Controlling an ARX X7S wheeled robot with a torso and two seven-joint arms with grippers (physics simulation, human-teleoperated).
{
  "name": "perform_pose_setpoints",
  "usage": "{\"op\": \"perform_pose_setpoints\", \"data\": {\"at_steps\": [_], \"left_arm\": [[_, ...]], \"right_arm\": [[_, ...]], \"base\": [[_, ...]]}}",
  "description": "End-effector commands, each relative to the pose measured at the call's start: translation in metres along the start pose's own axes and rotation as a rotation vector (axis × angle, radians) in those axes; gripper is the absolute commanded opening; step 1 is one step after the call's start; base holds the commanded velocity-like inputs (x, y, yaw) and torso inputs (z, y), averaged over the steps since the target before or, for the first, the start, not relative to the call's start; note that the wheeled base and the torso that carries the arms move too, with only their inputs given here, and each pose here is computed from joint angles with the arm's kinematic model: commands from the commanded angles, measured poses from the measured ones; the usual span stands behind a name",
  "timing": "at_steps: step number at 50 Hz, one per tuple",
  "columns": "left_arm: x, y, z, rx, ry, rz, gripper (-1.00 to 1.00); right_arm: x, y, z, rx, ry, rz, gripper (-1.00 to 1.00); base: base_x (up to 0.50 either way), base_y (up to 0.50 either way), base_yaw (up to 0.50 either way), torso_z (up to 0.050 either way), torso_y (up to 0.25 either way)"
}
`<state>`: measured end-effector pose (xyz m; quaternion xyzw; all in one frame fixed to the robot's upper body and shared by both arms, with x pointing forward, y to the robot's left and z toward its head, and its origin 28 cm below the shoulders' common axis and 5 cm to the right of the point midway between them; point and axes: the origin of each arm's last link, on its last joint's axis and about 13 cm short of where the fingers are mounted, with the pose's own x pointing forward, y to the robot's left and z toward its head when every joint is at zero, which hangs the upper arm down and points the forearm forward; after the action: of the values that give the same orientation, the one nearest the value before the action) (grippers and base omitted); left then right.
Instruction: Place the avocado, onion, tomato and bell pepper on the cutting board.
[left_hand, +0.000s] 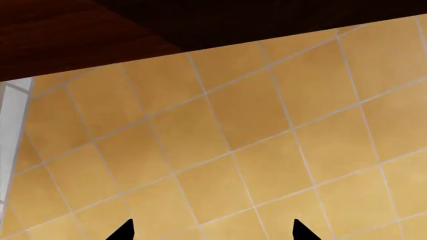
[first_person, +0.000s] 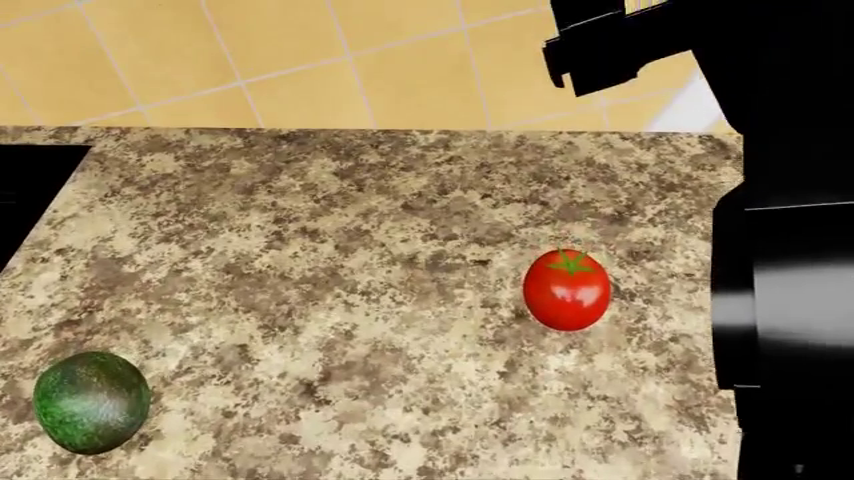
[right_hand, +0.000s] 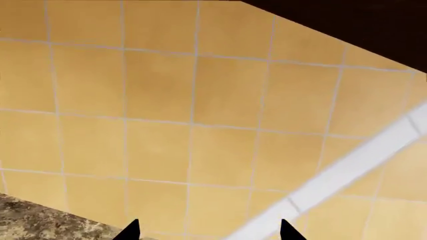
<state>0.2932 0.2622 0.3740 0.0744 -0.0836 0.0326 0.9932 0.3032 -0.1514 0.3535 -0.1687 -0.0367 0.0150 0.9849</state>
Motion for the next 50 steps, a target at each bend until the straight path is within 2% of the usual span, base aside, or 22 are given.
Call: {"op": "perform_pose_setpoints", "data": {"at_steps": [1, 2, 3, 6, 8, 9, 14, 17, 34, 43, 50], "left_arm": [[0.001, 0.002, -0.004, -0.019, -0.002, -0.015, 1.0], [0.001, 0.002, -0.005, -0.02, 0.001, -0.017, 1.0], [0.0, 0.002, -0.005, -0.018, 0.001, -0.018, 1.0], [0.001, 0.002, -0.004, -0.016, 0.001, -0.02, 1.0], [0.001, 0.001, -0.004, -0.011, 0.001, -0.023, 1.0], [0.001, 0.001, -0.004, -0.011, 0.001, -0.024, 1.0], [0.001, -0.005, -0.007, 0.006, 0.015, -0.053, 1.0], [0.002, -0.004, -0.006, 0.005, 0.014, -0.058, 1.0], [0.003, -0.004, -0.013, 0.008, 0.021, -0.06, 1.0], [0.003, -0.005, -0.016, 0.008, 0.029, -0.063, 1.0], [0.003, -0.005, -0.017, 0.011, 0.03, -0.063, 1.0]], "right_arm": [[0.006, 0.013, -0.024, 0.095, 0.237, 0.134, 1.0], [0.005, -0.003, -0.029, 0.096, 0.281, 0.054, 1.0], [0.002, -0.008, -0.03, 0.084, 0.299, 0.003, 1.0], [-0.001, 0.007, -0.032, 0.079, 0.367, -0.028, 1.0], [-0.008, 0.019, -0.029, 0.124, 0.385, 0.205, 1.0], [-0.011, 0.021, -0.027, 0.136, 0.386, 0.246, 1.0], [-0.011, 0.02, -0.023, 0.17, 0.423, 0.254, 1.0], [-0.016, 0.022, -0.02, 0.212, 0.443, 0.33, 1.0], [-0.018, 0.031, -0.031, 0.168, 0.499, 0.38, 1.0], [-0.005, 0.033, -0.039, 0.141, 0.511, 0.339, 1.0], [0.004, 0.04, -0.051, 0.129, 0.531, 0.348, 1.0]], "base": [[0.0, 0.0, 0.0, 0.0, 0.0], [0.0, 0.0, 0.0, 0.0, 0.0], [0.0, 0.0, 0.0, 0.0, 0.0], [0.0, 0.0, 0.0, 0.0, 0.0], [0.0, 0.0, 0.0, 0.0, 0.0], [0.0, 0.0, 0.0, 0.0, 0.0], [0.0, 0.0, 0.0, 0.0, 0.0], [0.0, 0.0, 0.0, 0.0, 0.0], [0.0, 0.0, 0.0, 0.0, 0.0], [0.0, 0.0, 0.0, 0.0, 0.0], [0.0, 0.0, 0.0, 0.0, 0.0]]}}
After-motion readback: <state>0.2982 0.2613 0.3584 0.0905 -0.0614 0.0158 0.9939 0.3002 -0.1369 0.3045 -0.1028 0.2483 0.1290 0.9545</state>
